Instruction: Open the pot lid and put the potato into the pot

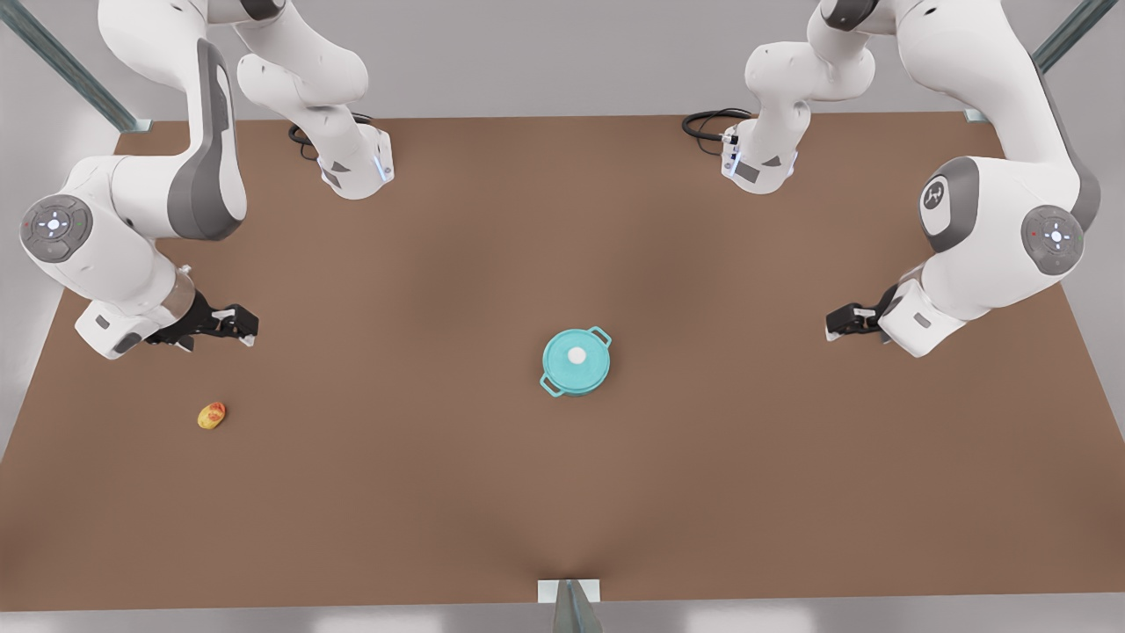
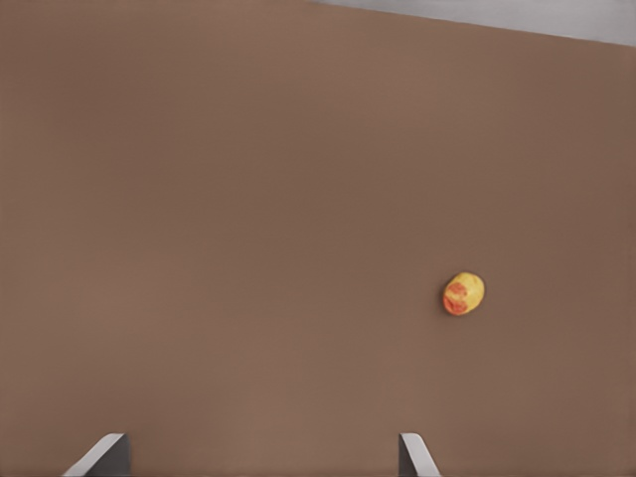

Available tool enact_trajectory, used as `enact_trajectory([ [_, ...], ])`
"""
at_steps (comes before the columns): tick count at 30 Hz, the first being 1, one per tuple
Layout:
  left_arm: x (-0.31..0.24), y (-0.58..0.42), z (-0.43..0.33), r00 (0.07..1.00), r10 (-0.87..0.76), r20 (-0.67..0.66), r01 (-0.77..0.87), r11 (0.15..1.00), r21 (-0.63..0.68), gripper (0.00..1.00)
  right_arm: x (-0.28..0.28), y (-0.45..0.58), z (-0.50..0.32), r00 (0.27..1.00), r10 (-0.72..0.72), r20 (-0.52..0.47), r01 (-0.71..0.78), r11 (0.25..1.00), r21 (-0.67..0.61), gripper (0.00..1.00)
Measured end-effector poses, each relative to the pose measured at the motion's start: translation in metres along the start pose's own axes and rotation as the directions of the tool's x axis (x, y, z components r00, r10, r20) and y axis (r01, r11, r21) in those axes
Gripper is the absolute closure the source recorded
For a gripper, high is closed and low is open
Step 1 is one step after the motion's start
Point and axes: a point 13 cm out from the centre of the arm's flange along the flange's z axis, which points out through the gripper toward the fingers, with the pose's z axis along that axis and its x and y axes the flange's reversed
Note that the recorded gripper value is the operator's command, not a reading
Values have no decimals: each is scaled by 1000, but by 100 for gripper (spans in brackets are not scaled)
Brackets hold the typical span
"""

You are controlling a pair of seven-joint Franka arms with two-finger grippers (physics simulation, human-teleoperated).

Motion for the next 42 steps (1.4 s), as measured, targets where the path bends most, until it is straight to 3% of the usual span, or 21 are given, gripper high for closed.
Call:
enact_trajectory([
  [4, -2, -18, 7, 999, 35, -5, -35, 999, -16, 0, -3, -6, 21, 999, 14, -30, -14, 1000, -1, 0],
  [9, 43, -284, 100, 940, 332, -77, -336, 940, -54, 0, -5, -84, 83, 982, 168, -83, -169, 986, -6, 0],
  [13, 67, -383, 190, 934, 346, -83, -354, 929, -111, 0, -15, -86, 122, 979, 183, -88, -184, 983, -3, 0],
  [17, 43, -376, 250, 974, 219, -52, -225, 963, -152, 0, -10, -91, 170, 976, 204, -77, -204, 979, 1, 0],
  [24, 16, -374, 273, 997, 69, 31, -64, 989, -134, 0, -14, -128, 227, 955, 295, -19, -295, 956, 4, 0],
  [33, 52, -403, 318, 997, 42, 67, -31, 987, -158, 0, -23, -155, 286, 931, 364, 28, -364, 931, 6, 0],
  [42, 38, -398, 330, 992, -30, 124, 48, 989, -140, 0, -1, -181, 346, 906, 424, 18, -424, 906, 12, 0],
])
